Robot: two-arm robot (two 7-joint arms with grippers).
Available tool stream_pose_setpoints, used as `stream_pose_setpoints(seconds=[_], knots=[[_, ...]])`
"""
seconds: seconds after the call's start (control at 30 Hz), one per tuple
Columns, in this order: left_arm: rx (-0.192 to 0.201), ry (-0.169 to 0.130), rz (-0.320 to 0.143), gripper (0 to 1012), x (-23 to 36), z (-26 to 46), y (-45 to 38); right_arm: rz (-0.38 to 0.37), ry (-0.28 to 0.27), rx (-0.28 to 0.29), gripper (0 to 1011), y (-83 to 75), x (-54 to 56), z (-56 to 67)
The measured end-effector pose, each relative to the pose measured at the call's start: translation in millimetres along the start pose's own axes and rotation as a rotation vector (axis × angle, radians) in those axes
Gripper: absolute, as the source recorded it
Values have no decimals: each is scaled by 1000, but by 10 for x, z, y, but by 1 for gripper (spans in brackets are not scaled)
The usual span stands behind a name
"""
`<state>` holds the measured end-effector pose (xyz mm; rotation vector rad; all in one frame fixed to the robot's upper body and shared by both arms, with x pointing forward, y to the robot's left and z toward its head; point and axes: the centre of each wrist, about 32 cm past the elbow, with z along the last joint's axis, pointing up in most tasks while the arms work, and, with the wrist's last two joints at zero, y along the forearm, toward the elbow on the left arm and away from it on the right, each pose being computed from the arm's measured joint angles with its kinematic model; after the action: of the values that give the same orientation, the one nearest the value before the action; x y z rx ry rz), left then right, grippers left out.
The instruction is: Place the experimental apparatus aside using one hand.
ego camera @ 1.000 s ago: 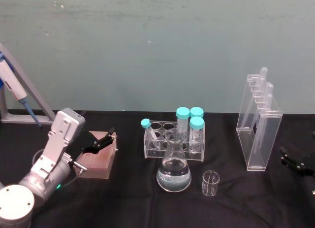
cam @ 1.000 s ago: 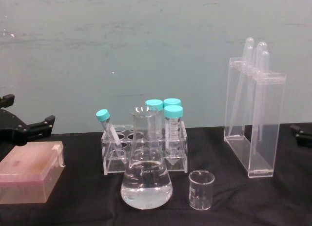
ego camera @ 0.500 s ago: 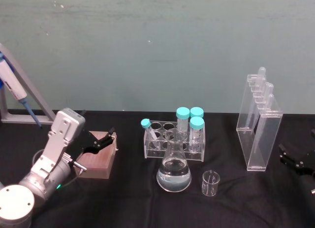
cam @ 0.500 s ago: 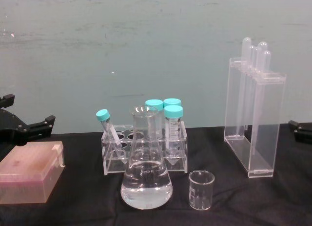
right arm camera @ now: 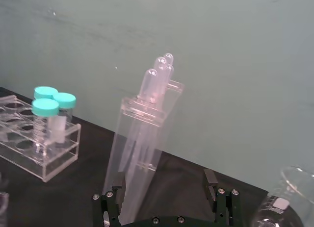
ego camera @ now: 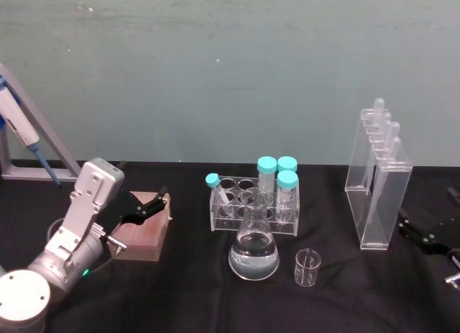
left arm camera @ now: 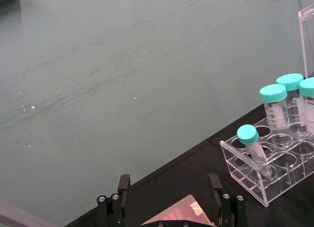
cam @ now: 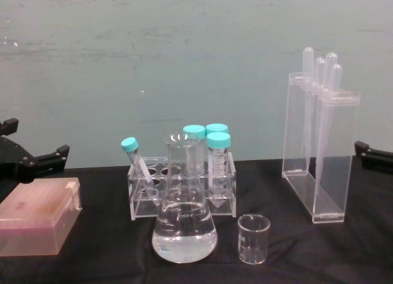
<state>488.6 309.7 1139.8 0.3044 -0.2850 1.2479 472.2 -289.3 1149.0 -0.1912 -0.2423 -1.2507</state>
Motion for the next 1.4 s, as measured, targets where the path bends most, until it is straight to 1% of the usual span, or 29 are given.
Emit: stream_pose_setpoints(seconds=[0.03,0.07,0.13,0.2,0.23,0.4,0.5,0.73,0.87,1.13,1.4], knots=[[0,0,0,1000,0,0,0,0,0,0,1000,0,0,0],[0,0,0,1000,0,0,0,5,11,4,1000,-3,-29,17],[0,0,0,1000,0,0,0,9,21,8,1000,-5,-54,32],[0,0,0,1000,0,0,0,16,41,15,1000,-5,-109,60],[0,0,0,1000,0,0,0,16,41,15,1000,-5,-109,60],[0,0,0,1000,0,0,0,12,79,36,1000,14,-218,113],[0,0,0,1000,0,0,0,-7,95,50,1000,32,-291,147],[0,0,0,1000,0,0,0,-65,119,71,1000,63,-393,184],[0,0,0,1000,0,0,0,-99,148,82,1000,94,-469,212],[0,0,0,1000,0,0,0,-128,180,98,1000,172,-594,255],[0,0,0,1000,0,0,0,-155,192,105,1000,241,-680,286]])
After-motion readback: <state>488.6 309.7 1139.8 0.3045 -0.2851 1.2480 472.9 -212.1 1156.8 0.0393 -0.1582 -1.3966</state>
